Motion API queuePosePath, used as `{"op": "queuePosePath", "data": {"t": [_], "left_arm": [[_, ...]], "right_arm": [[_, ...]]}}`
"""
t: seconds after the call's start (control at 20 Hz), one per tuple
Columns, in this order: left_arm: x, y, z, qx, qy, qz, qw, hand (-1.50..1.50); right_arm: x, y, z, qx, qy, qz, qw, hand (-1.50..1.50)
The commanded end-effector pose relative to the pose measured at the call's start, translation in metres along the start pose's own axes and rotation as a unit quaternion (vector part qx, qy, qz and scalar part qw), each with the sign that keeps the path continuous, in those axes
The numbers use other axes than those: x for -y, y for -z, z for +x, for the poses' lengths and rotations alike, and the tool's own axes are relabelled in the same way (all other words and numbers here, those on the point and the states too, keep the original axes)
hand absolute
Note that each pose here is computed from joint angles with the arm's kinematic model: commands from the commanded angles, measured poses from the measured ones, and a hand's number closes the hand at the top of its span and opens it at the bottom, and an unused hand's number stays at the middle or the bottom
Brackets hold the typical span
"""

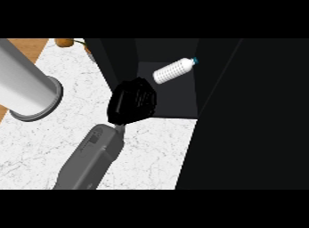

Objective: Pick up the bottled water, place it into the cabinet and close the cabinet

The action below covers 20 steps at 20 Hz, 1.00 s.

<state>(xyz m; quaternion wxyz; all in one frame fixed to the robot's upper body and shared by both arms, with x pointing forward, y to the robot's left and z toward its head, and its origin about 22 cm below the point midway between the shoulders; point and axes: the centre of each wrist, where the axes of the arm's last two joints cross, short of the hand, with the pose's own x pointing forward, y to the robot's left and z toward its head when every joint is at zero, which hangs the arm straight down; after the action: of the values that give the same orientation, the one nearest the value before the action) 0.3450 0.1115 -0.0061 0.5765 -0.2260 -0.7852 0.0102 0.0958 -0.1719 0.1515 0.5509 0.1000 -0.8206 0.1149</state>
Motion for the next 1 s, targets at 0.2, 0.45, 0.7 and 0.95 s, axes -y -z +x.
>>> {"op": "queuePosePath", "data": {"t": [0.2, 0.45, 0.7, 0.95], "left_arm": [[-0.029, -0.089, 0.031, 0.005, -0.017, 0.04, 0.9991, 1.5], [-0.034, -0.139, 0.056, 0.008, -0.011, 0.054, 0.9984, 1.5], [-0.039, -0.169, 0.099, 0.021, -0.002, 0.058, 0.9981, 1.5], [-0.047, -0.198, 0.122, 0.03, 0.008, 0.071, 0.997, 1.5]], "right_arm": [[0.0, -0.007, 0.033, 0.0, 0.024, 0.095, 0.995, 1.5], [-0.016, -0.009, 0.034, -0.008, 0.045, 0.171, 0.984, 1.5], [-0.026, 0.001, 0.033, -0.009, 0.05, 0.19, 0.981, 1.5], [-0.037, 0.018, 0.035, 0.002, 0.053, 0.184, 0.981, 1.5]]}}
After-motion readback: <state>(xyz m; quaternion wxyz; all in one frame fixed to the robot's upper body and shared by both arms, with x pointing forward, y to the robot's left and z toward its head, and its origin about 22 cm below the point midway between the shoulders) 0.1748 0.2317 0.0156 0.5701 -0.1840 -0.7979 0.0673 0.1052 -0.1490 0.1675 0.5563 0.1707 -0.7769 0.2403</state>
